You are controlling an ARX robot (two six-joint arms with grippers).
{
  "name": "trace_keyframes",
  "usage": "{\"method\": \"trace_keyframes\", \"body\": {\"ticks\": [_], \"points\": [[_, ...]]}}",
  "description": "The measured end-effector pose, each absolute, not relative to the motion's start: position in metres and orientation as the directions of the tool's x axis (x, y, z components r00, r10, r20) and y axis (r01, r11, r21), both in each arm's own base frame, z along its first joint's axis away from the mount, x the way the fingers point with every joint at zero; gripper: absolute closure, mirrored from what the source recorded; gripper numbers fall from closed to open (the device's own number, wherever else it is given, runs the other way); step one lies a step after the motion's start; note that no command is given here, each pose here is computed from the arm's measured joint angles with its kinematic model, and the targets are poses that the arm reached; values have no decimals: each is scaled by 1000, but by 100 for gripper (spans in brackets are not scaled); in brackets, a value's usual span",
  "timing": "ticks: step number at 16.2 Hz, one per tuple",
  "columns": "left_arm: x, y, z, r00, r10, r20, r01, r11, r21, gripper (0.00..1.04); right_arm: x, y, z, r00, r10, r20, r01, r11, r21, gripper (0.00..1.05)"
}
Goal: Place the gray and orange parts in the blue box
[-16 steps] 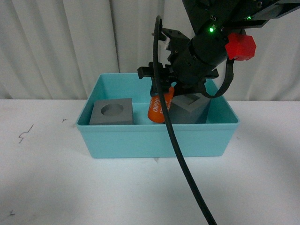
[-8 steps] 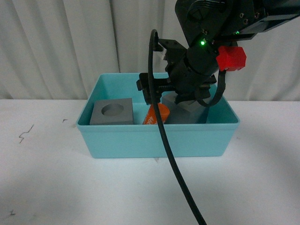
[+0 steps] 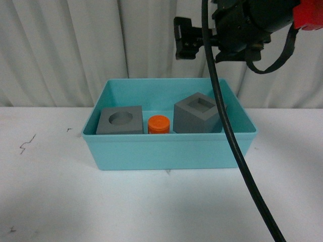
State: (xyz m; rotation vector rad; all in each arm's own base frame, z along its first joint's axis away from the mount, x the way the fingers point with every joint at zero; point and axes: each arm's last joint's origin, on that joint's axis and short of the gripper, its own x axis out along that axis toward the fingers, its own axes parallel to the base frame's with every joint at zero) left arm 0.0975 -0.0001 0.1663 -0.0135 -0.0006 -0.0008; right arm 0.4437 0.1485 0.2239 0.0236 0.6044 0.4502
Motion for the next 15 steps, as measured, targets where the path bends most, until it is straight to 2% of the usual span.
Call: {"method": "trace_keyframes", "body": {"ticks": [2,3,4,5,7,8,10,11,13,15], "points": [[97,0,166,1000,-1,1,1,1000,-14,7,428,144,236,766,428,-479,-419,898,132,6],[97,0,166,1000,-1,1,1,1000,-14,7,420,143,244,843,395,-365,-394,916,81,10],[97,0,166,1000,-1,1,1,1000,-14,7,395,131,254,959,225,-172,-227,974,5,23],[97,0,166,1000,-1,1,1,1000,-14,7,359,110,257,995,85,-50,-85,996,1,36],[97,0,166,1000,0,1,0,1000,-14,7,312,68,259,996,-16,88,14,999,30,58],[97,0,166,1000,-1,1,1,1000,-14,7,297,58,249,996,-31,85,28,999,28,67],[97,0,166,1000,0,1,0,1000,-14,7,263,45,204,999,7,-35,-7,1000,0,94],[97,0,166,1000,0,1,0,1000,-14,7,249,39,199,999,11,-30,-11,1000,-3,103],[97,0,166,1000,-1,1,1,1000,-14,7,227,26,202,1000,-10,22,10,1000,5,103],[97,0,166,1000,-1,1,1,1000,-14,7,209,21,189,1000,-5,-13,5,1000,1,103]]}}
